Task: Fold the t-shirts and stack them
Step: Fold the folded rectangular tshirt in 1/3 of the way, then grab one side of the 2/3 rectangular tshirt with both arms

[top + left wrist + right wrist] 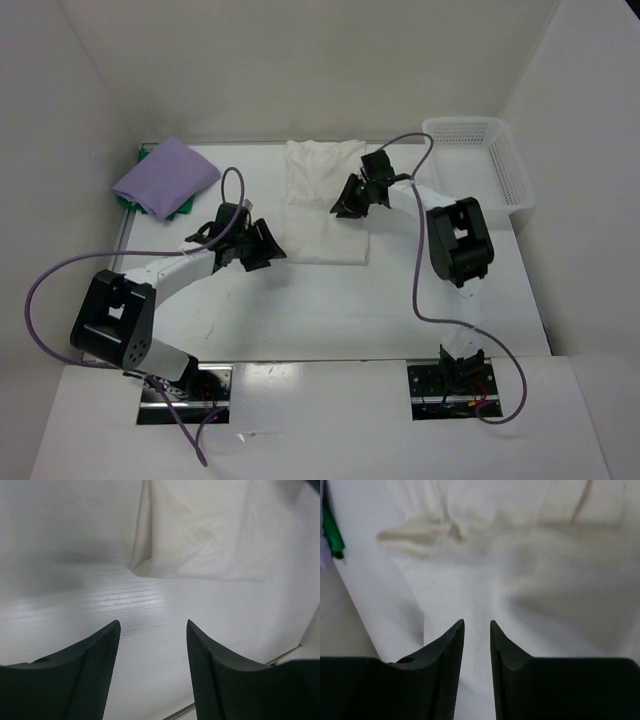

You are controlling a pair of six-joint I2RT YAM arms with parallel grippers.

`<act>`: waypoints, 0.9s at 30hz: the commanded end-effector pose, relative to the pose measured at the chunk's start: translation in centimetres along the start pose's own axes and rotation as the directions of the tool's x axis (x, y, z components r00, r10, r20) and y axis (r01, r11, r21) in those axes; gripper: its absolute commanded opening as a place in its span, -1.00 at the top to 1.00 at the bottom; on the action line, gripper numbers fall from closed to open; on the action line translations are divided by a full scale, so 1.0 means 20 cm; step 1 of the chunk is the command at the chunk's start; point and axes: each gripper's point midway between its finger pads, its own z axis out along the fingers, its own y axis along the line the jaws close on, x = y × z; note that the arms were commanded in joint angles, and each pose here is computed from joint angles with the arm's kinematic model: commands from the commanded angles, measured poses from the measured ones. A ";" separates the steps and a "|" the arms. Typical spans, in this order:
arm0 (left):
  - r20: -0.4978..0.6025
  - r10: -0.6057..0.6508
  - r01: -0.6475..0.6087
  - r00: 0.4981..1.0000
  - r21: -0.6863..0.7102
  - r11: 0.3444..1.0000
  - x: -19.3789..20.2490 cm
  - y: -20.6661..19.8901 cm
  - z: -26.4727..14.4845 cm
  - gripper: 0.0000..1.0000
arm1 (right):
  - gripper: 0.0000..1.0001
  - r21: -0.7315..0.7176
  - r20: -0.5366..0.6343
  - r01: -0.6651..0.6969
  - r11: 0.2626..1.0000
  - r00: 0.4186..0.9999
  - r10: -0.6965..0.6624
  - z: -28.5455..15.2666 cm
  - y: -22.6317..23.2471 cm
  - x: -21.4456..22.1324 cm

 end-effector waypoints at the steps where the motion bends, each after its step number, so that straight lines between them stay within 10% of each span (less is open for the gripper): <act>1: 0.016 0.013 -0.013 1.000 0.025 1.000 -0.04 -0.02 0.01 -0.23 | 0.33 -0.097 0.141 0.050 0.994 0.989 -0.036 -0.37 0.25 -0.03; 19: -0.068 -0.049 0.049 0.996 -0.010 0.999 -0.04 0.05 0.31 -0.13 | -0.04 0.088 0.121 -0.153 0.984 0.982 0.142 -0.50 -0.35 0.45; 27: -0.068 -0.058 0.058 0.996 -0.011 0.998 -0.04 0.06 0.33 0.30 | -0.06 0.146 0.100 -0.179 0.973 0.981 0.165 -0.42 -0.48 0.47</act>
